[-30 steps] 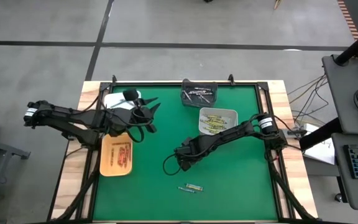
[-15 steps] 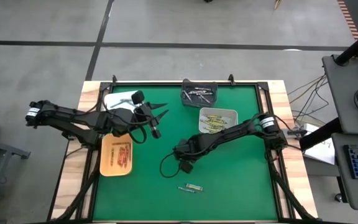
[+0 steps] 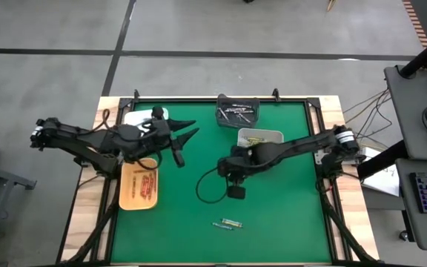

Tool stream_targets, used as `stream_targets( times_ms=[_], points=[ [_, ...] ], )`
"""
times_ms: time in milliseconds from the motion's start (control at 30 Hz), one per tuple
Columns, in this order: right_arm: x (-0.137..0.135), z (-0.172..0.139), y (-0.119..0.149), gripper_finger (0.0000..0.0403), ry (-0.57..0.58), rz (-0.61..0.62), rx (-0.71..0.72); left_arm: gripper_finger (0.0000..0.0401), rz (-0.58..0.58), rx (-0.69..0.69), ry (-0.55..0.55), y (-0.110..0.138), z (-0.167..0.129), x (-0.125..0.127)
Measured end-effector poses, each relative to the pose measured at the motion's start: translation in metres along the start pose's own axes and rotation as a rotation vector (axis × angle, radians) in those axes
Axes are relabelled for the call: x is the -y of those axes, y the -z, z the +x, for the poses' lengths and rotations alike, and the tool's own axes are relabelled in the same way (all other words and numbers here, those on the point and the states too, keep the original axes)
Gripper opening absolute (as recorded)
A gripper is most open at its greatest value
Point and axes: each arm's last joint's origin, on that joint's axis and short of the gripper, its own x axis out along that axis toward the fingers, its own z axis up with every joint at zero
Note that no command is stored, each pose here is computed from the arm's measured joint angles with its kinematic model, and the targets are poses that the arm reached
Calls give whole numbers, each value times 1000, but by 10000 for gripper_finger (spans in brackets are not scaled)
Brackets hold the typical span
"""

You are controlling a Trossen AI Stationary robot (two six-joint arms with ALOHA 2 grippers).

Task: Sort crayons
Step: Put the green crayon into the gray bin

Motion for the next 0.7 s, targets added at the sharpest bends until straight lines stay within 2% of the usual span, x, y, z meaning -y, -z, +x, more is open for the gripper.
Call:
stream_targets(
  times_ms=[167, 333, 600, 700],
  points=[
    [27, -35, 3, 12, 110, -21, 49, 94, -3, -18, 35, -11, -9, 5],
    [55, -53, 7, 12, 169, -16, 32, 94, -46, -43, 12, -17, -17, 7],
    [99, -60, 18, 12, 226, 21, -92, 94, -118, -101, 68, 5, -22, 27],
    [110, -61, 24, 12, 237, 37, -157, 94, -122, -128, 42, 19, -26, 38]
  ],
)
